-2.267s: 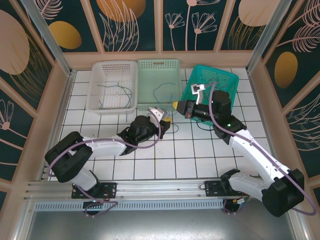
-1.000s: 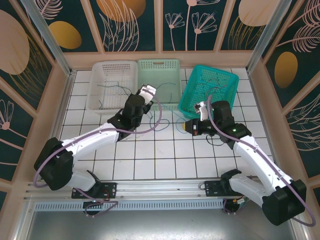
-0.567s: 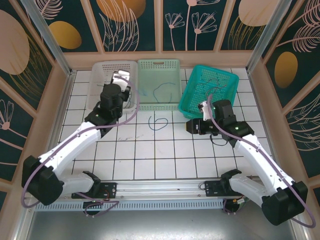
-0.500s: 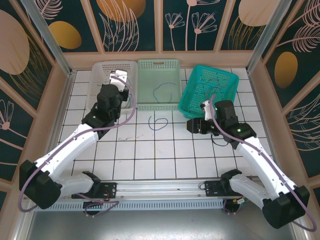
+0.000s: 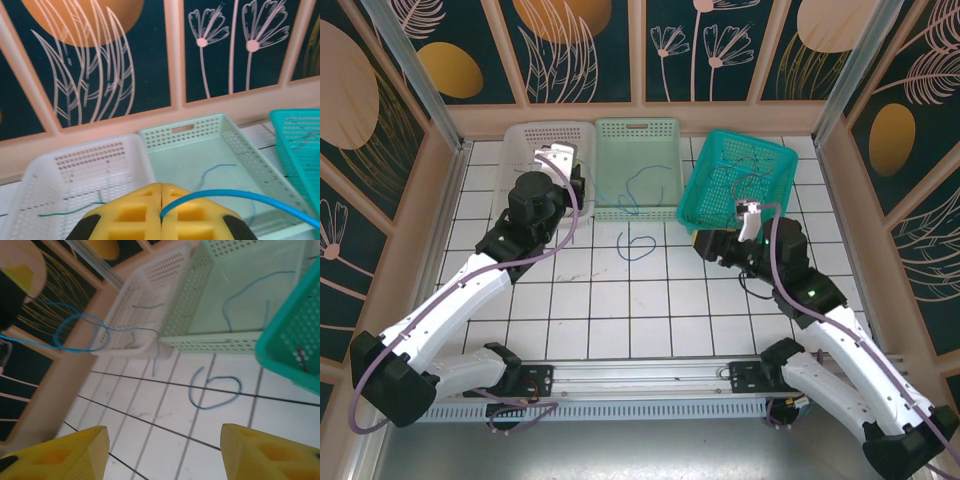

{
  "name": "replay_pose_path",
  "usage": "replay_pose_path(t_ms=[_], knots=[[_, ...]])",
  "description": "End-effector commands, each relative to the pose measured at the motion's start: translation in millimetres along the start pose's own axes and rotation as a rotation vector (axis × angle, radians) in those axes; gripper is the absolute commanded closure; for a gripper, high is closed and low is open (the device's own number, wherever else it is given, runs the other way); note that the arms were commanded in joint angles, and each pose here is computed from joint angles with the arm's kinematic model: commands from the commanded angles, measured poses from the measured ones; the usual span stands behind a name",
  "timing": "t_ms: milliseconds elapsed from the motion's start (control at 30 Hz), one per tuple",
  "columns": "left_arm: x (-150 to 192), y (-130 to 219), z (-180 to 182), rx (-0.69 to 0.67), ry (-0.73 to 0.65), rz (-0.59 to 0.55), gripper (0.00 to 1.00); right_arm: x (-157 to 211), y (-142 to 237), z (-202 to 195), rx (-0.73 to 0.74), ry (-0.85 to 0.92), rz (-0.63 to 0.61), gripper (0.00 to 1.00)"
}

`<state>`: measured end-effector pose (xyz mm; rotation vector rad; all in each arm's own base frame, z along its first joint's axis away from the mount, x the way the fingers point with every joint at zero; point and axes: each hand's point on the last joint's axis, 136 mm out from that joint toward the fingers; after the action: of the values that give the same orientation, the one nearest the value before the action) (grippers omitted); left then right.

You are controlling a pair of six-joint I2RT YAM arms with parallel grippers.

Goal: Untangle the cables

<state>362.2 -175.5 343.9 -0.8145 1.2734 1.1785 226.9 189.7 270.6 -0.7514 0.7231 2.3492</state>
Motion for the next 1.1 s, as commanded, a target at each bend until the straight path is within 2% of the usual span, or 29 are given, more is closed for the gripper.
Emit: replay_pose_path(t_ms=[0,167,333,500,700,833,1067], knots=[[-15,8,-19,0.121,0.099,-0.035,1.00,-12,-8,31,-0.160,-0.038,-0.081,0.39],[-17,10,-35,0.183,0.139,-0.037,1.00,2,-33,32,-0.078,0.050,-0.059,0.40],[-16,8,-48,0.207,0.147,-0.024,1.00,17,-55,42,-0.094,0.159,-0.031,0.41],[-20,9,-54,0.228,0.154,-0.030,1.00,32,-65,31,-0.026,0.352,-0.054,0.32],[-27,14,-58,0.253,0.159,-0.039,1.00,36,-56,14,-0.013,0.407,-0.109,0.31],[-32,19,-67,0.301,0.139,-0.062,1.00,30,-44,7,-0.021,0.371,-0.149,0.29],[-36,35,-89,0.434,0.041,-0.119,1.00,22,-41,6,-0.146,0.388,-0.054,0.27]])
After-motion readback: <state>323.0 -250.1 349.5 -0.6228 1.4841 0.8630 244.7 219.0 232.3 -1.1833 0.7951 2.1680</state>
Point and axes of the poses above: each hand's point on the last joint's axis, 136 mm out from that joint toward the fingers, its own y axis back along the fingers, its own z axis along the line the jaws close on, x = y × z, and after that the axes turned 8 degrees about -y, right-handed
